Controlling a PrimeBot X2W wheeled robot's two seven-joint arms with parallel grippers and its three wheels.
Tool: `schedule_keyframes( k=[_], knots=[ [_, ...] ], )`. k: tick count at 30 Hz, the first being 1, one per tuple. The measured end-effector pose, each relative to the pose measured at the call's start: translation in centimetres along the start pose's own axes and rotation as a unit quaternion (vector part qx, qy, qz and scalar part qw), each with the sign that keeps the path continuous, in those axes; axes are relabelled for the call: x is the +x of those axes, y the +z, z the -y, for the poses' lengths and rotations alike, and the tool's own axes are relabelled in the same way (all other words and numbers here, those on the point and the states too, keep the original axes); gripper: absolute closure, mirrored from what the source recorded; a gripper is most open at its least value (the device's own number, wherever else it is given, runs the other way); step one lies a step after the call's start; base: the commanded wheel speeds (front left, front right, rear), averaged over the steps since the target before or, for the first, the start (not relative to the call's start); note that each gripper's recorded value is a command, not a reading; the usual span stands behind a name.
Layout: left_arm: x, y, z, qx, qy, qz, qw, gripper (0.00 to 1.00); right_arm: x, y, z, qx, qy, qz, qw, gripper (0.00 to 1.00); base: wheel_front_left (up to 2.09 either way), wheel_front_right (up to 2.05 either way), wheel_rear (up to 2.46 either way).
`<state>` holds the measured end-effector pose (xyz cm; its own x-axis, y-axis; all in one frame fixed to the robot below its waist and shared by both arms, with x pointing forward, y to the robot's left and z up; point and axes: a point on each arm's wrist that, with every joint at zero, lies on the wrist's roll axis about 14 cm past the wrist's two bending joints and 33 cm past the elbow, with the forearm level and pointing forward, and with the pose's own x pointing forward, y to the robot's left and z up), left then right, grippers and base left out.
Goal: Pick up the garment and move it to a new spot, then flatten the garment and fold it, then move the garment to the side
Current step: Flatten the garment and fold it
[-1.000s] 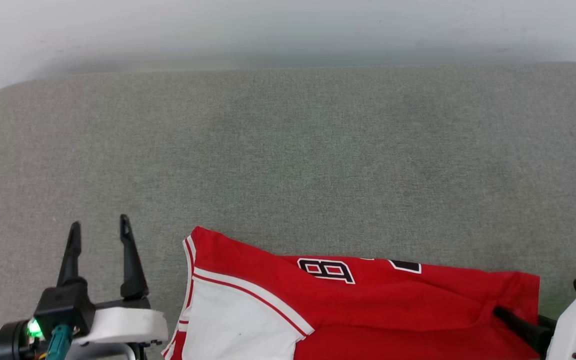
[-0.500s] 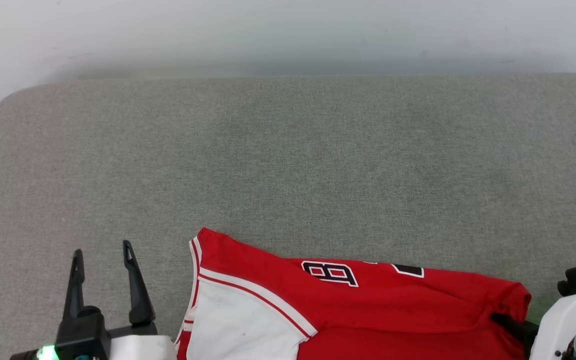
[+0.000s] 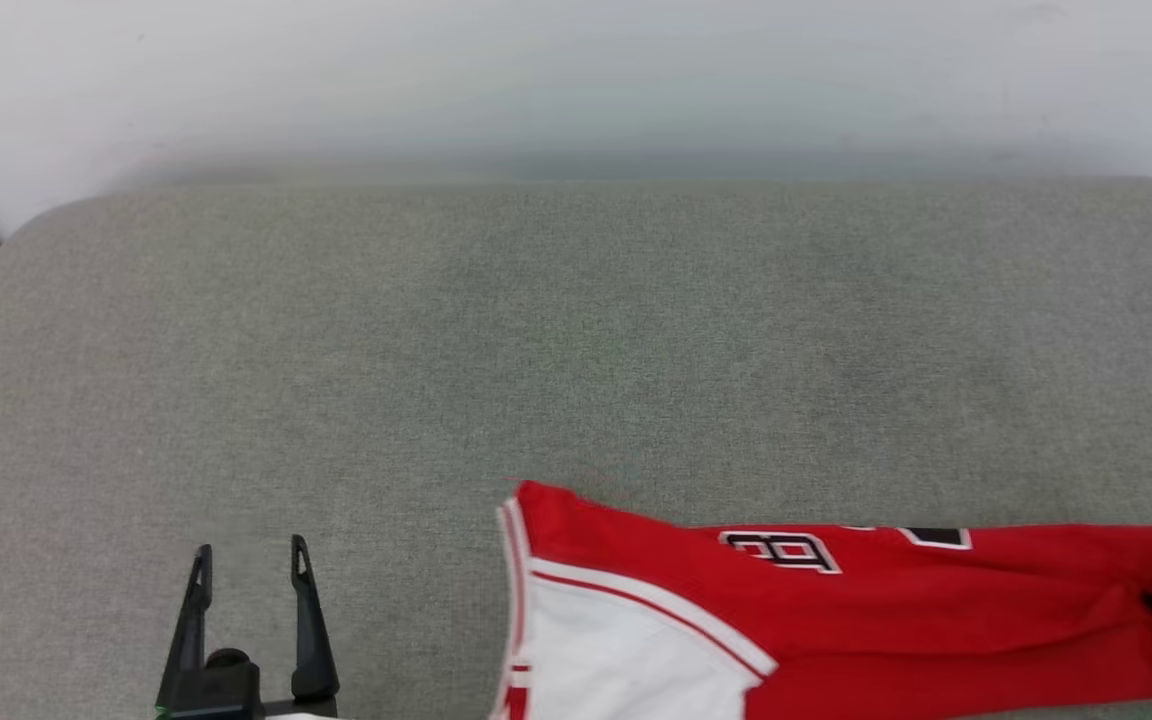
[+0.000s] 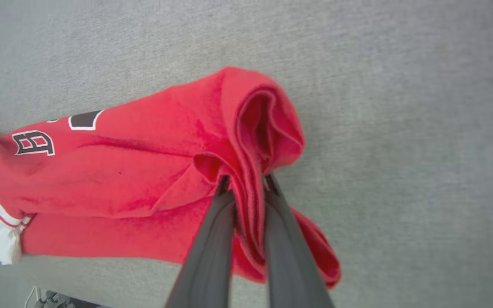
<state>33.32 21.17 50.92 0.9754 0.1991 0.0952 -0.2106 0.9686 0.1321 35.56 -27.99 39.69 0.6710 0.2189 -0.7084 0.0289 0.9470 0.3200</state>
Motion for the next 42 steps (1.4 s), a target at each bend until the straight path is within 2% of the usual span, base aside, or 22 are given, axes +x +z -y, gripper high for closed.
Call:
schedule_keyframes(
  k=[4,6,11,16,21,28,34,42],
  knots=[
    [-0.3,-0.2,0.4,-0.001,-0.008,-0.004,1.000,0.00,-1.5,0.7,2.4,-0.015,-0.033,-0.011,0.999,1.00,0.00,0.00,0.00],
    [-0.4,-0.3,0.4,-0.001,-0.007,-0.005,1.000,0.00,-1.8,0.2,2.4,-0.025,-0.034,-0.028,0.999,1.00,0.00,0.00,0.00],
    [-0.7,-0.4,0.1,-0.003,-0.002,-0.007,1.000,0.00,-2.2,0.5,-1.7,-0.070,0.025,-0.045,0.996,1.00,0.00,0.00,0.00],
    [-0.8,-0.6,-0.1,-0.004,-0.002,-0.011,1.000,0.00,-2.2,0.8,-8.2,-0.123,0.111,-0.041,0.985,1.00,0.00,0.00,0.00],
    [-0.6,-0.8,-0.1,-0.007,-0.001,-0.014,1.000,0.00,-2.2,0.8,-14.7,-0.196,0.184,-0.041,0.962,1.00,0.00,0.00,0.00],
    [0.2,-0.9,0.1,-0.010,-0.001,-0.015,1.000,0.00,-1.0,-0.7,-23.0,-0.291,0.265,-0.057,0.918,1.00,0.00,0.00,0.00],
    [0.8,-0.9,0.3,-0.012,-0.003,-0.014,1.000,0.00,0.9,-2.8,-27.8,-0.349,0.297,-0.081,0.885,1.00,0.00,0.00,0.00],
    [1.2,-1.4,0.5,-0.012,-0.002,-0.021,1.000,0.00,4.2,-6.2,-31.3,-0.394,0.310,-0.127,0.856,1.00,0.00,0.00,0.00]
  ],
)
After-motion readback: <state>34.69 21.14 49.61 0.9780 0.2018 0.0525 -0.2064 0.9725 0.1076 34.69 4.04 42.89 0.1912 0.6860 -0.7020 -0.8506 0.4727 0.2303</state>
